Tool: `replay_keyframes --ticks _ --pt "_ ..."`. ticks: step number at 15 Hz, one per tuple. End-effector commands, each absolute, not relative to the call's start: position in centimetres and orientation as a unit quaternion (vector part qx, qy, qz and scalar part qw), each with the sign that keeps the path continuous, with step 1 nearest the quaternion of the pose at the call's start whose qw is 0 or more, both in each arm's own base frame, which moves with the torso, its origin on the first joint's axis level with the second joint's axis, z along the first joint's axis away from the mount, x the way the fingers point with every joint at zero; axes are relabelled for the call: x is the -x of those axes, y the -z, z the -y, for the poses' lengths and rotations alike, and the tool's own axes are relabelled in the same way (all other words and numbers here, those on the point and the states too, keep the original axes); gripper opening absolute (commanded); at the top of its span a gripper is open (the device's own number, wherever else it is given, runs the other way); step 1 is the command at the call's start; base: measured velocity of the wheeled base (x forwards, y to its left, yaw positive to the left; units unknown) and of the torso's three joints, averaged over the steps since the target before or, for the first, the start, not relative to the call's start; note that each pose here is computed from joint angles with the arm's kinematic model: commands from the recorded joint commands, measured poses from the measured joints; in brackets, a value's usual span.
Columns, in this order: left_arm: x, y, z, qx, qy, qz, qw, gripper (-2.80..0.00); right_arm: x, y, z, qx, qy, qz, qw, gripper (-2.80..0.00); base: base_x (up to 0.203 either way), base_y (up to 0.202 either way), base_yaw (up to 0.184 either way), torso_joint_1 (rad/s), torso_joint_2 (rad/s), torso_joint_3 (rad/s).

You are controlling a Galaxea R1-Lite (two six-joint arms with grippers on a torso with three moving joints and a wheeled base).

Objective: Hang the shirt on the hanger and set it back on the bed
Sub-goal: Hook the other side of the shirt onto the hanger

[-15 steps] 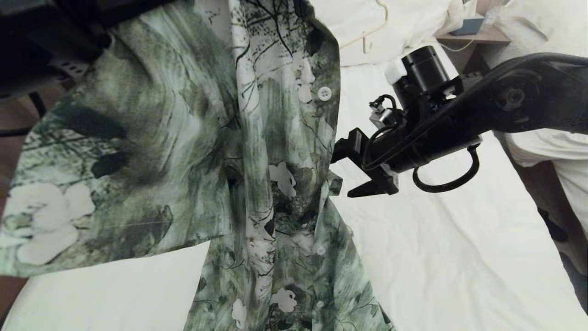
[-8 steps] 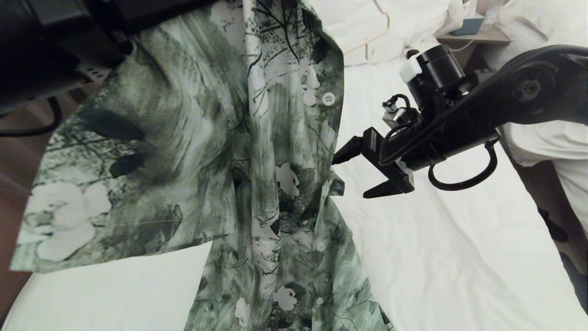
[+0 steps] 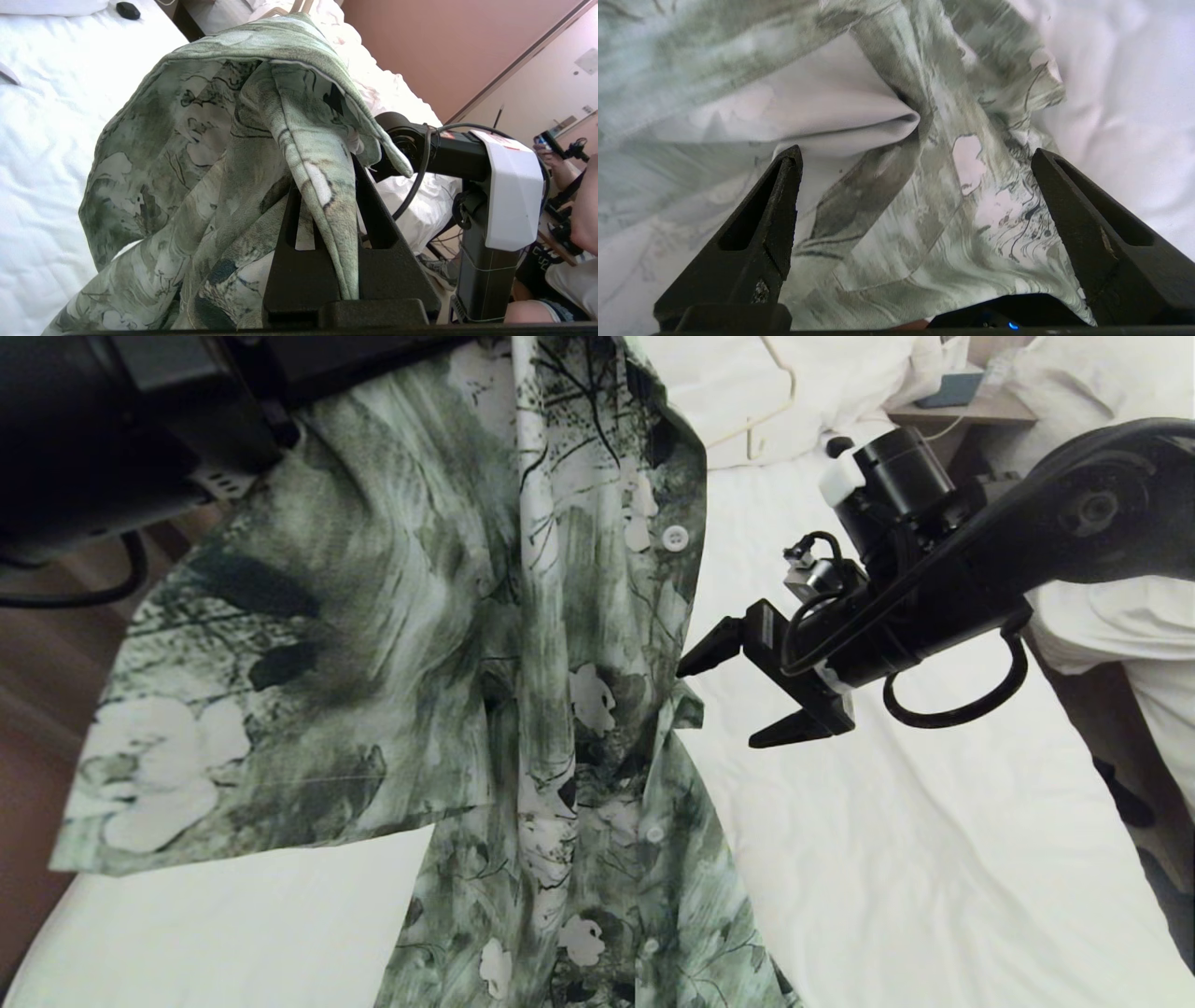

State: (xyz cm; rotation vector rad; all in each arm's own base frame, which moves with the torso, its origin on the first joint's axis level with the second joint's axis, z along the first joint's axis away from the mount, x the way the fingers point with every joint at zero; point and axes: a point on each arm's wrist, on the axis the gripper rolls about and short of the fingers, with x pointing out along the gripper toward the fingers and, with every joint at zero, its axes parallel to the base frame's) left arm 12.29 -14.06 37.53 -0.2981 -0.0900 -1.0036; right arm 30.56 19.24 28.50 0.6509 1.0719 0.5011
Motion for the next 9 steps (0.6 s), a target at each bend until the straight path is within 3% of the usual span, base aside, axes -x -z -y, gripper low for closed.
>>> replay_keyframes --ticks 1,9 --pt "-12.3 -37.6 14.1 0.142 0.479 0.044 0.865 -2.8 -30.8 -28.5 -19.0 -0.306 -0.228 -0.495 0.78 0.0 0.0 0.0 0.0 0.0 0.0 0.0" --pt "-12.1 -38.2 14.0 0.143 0.478 0.046 0.866 -2.8 -31.8 -27.1 -20.0 -0.303 -0.228 -0.505 0.775 0.0 0.0 0.0 0.0 0.0 0.0 0.0"
